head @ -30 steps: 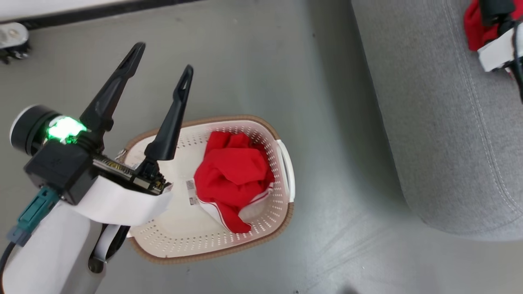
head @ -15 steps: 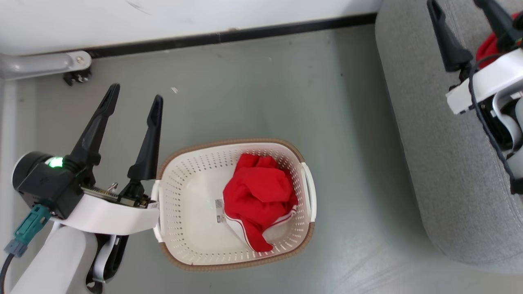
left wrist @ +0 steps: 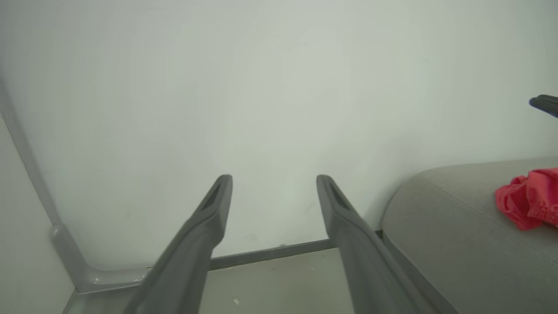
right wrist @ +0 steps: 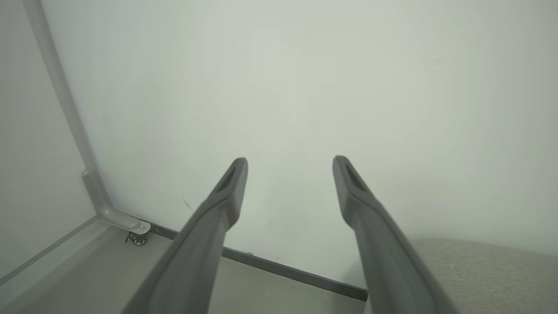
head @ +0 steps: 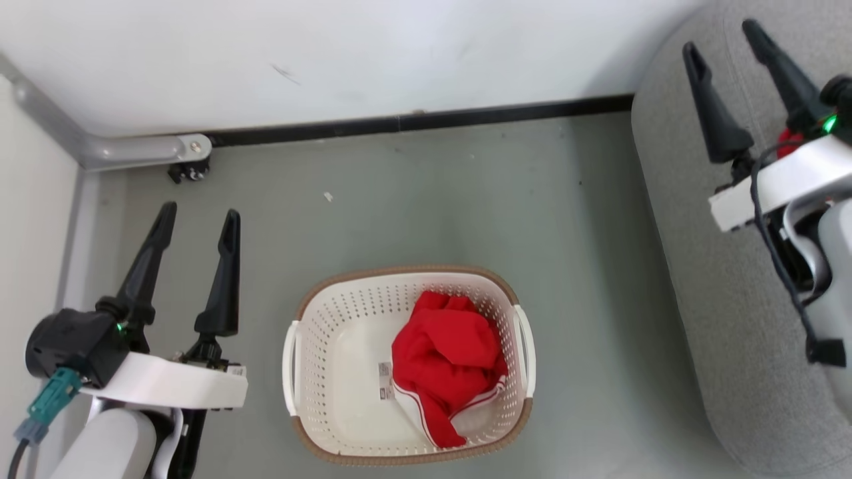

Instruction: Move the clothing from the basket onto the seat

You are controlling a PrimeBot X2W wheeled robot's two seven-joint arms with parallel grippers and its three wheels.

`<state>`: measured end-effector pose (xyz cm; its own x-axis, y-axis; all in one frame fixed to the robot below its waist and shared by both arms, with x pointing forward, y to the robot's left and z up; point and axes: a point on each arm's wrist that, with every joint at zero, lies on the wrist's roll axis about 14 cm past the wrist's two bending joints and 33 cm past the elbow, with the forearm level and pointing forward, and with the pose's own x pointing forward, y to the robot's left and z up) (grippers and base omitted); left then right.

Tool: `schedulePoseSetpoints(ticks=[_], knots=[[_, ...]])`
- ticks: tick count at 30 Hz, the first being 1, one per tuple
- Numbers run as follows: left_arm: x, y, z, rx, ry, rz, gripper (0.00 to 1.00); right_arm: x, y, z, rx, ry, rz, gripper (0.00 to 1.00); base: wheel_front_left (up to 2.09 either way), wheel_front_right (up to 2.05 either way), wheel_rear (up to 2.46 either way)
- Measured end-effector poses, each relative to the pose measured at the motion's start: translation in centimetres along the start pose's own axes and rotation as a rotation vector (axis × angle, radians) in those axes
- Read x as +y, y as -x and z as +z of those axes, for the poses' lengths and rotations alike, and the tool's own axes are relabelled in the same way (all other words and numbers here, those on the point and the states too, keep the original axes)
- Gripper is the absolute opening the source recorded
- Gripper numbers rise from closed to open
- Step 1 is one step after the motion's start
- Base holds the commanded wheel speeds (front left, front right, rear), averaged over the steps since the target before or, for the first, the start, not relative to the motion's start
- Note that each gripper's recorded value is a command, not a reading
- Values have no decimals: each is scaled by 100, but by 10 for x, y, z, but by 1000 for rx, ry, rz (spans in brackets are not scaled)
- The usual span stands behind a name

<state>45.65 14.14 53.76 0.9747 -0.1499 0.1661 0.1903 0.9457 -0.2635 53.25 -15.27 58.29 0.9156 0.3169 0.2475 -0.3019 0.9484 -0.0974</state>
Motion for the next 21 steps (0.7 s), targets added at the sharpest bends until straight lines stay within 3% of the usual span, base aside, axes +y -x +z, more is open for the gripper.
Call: schedulePoseSetpoints(ticks=[21], knots=[[35, 59, 33, -48, -16, 163, 100, 33, 66, 0, 34, -80, -29, 100, 0, 0, 0]])
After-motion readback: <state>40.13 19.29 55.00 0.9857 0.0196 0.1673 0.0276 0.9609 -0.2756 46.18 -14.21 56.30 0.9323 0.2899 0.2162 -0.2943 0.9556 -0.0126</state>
